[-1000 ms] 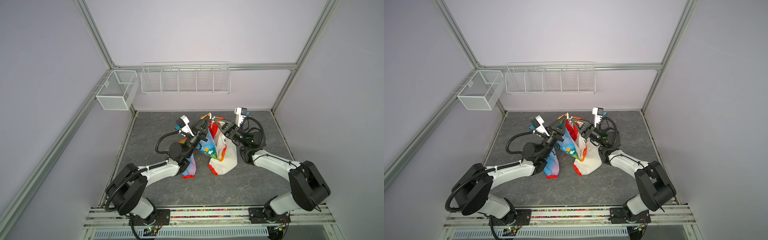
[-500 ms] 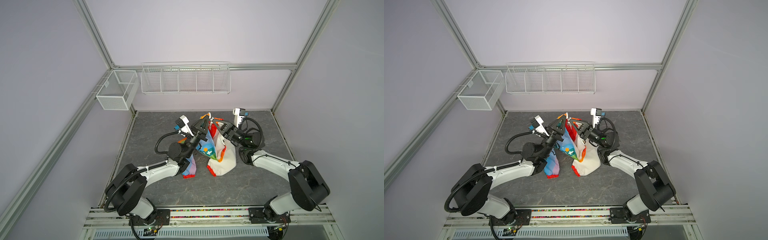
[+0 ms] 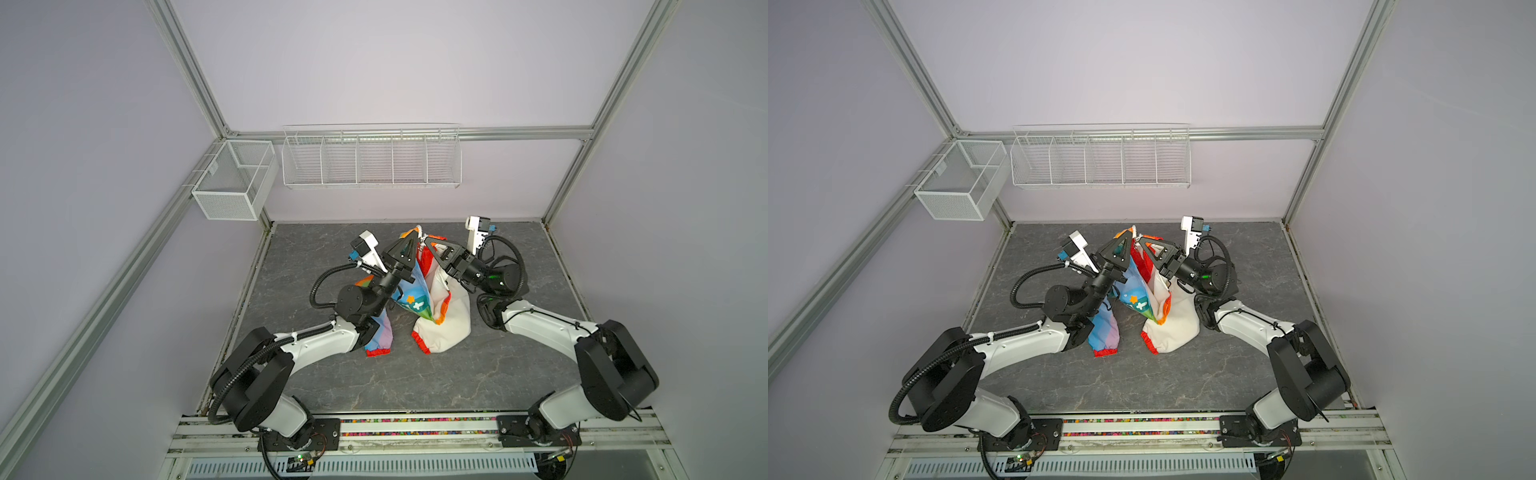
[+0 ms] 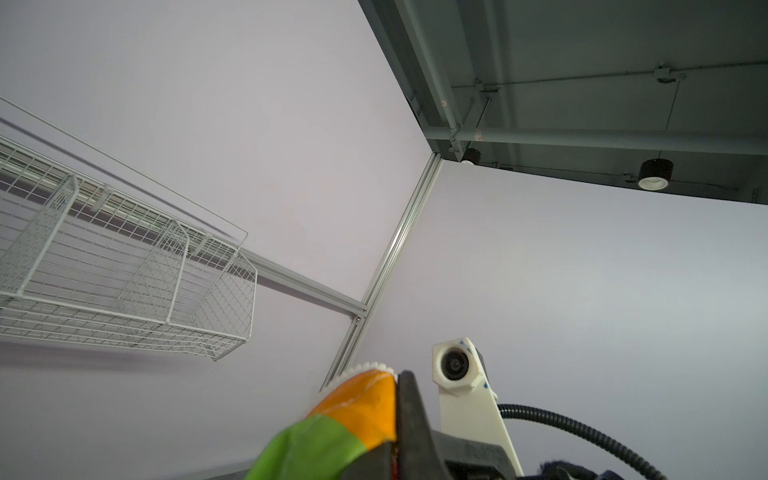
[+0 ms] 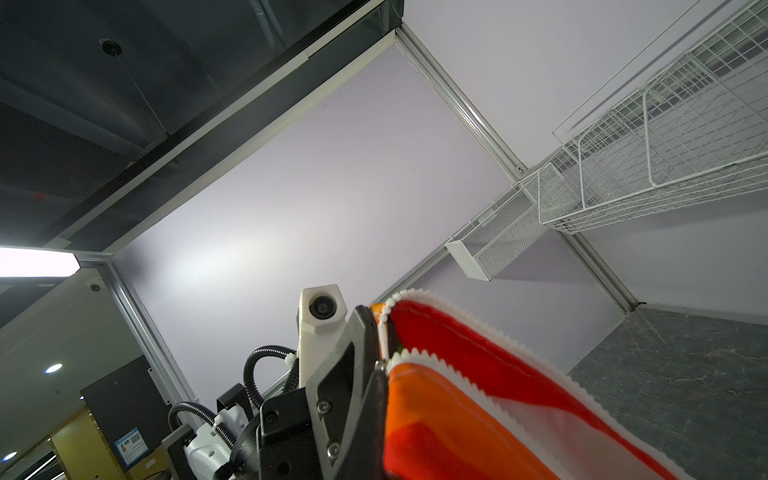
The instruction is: Zip up the jacket
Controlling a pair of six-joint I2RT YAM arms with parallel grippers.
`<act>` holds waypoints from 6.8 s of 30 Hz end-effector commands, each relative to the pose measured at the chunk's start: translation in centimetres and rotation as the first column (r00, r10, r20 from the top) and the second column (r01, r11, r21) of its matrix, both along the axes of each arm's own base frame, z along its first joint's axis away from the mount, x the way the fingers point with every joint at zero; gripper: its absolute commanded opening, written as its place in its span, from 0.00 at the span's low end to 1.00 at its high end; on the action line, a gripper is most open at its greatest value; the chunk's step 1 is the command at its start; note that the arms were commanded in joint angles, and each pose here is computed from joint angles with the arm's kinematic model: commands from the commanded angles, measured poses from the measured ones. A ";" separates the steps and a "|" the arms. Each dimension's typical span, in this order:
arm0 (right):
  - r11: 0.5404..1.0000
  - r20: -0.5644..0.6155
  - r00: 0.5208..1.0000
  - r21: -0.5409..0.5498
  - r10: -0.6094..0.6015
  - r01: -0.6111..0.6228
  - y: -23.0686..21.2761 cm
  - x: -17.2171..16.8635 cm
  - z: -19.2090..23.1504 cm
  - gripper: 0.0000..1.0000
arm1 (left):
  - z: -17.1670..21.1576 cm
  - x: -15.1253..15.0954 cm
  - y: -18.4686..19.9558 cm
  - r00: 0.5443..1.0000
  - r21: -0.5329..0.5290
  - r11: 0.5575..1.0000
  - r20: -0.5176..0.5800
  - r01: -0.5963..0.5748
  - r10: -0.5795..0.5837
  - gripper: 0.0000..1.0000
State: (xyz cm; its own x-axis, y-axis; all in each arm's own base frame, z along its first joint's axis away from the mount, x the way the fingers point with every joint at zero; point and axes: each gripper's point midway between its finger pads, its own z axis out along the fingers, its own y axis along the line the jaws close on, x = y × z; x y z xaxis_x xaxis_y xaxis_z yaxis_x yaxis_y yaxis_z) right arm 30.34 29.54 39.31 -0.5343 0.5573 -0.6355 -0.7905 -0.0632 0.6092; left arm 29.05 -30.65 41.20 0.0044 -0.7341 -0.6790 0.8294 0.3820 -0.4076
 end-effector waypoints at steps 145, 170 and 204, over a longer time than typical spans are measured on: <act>0.917 -0.709 0.674 -0.380 -0.207 -0.118 -0.7 4.5 -19.0 0.46 | -17.6 -1.2 0.1 0.573 -0.080 0.985 -0.805 0.153 -0.155 0.00; 0.614 -0.490 0.746 -0.777 -0.452 -0.138 -9.9 3.8 -18.0 0.84 | -19.5 -7.0 3.5 0.338 0.004 0.942 -0.934 0.337 -0.117 0.00; 0.577 -0.600 0.630 -0.767 -0.493 -0.279 0.5 18.1 -34.6 0.78 | -26.5 -14.6 4.5 0.088 -0.040 0.838 -0.991 0.545 -0.104 0.00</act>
State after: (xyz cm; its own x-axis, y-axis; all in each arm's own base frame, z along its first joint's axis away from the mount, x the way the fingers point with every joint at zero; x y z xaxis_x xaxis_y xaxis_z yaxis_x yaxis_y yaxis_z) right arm 47.69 28.69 4.60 -0.9542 0.1437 -0.2622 -0.0482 0.7916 0.6092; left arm 14.89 -26.27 14.74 -0.9644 -0.2526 -0.0785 -0.0485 0.4606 -0.8863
